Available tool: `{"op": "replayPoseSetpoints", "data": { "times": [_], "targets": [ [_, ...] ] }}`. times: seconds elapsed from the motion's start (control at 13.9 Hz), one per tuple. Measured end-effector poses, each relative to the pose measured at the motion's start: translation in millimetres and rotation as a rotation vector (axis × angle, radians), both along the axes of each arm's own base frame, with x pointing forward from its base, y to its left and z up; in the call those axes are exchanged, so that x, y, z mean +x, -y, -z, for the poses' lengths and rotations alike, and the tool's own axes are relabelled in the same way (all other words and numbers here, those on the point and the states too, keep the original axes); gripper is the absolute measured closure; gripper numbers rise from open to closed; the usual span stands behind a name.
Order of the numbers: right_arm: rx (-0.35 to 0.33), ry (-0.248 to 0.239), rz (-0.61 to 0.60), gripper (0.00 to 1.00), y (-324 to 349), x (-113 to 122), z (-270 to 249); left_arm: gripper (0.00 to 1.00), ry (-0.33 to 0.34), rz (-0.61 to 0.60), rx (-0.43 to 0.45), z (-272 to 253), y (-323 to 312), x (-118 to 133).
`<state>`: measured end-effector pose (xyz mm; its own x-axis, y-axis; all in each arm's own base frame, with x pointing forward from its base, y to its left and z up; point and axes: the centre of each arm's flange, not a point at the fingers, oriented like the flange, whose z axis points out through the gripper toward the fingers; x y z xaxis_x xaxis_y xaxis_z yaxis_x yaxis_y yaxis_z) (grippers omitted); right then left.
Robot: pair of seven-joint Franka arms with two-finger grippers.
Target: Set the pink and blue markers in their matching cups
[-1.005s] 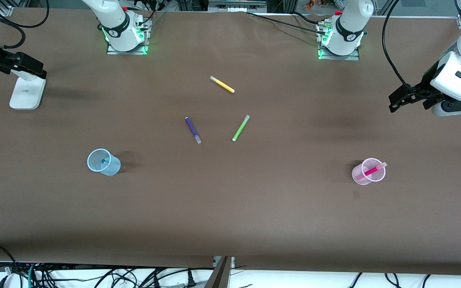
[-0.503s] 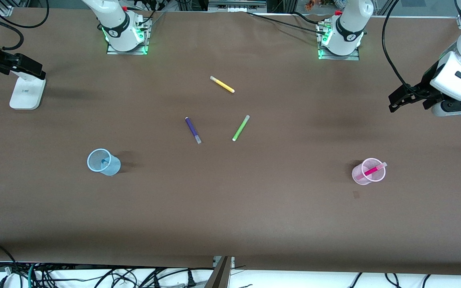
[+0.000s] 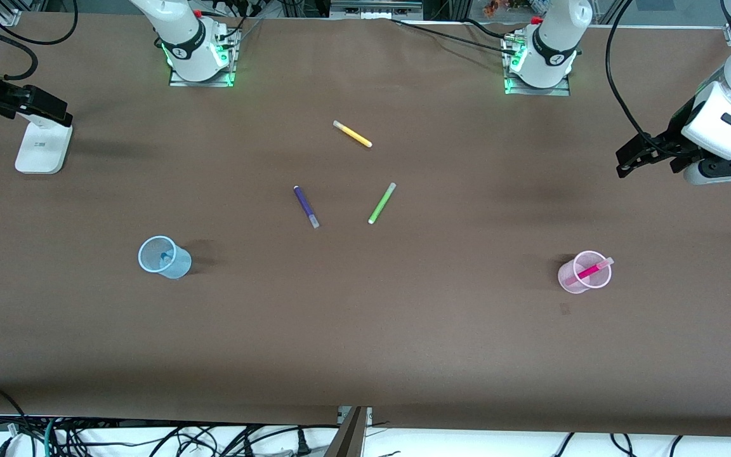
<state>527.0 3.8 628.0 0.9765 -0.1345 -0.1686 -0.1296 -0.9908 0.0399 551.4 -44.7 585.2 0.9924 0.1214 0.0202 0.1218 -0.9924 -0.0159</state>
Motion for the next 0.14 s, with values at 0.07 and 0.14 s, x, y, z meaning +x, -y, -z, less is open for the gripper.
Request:
{"op": "replayPoseSetpoints", "data": {
  "times": [0.07,0.14],
  "targets": [
    [0.0,0.0,0.0,0.0,0.0,0.0,0.0,0.0,-0.002,0.0,0.0,0.1,0.0,-0.2],
    [0.0,0.0,0.0,0.0,0.0,0.1,0.0,0.0,-0.003,0.0,0.0,0.2,0.0,-0.3]
  ]
}}
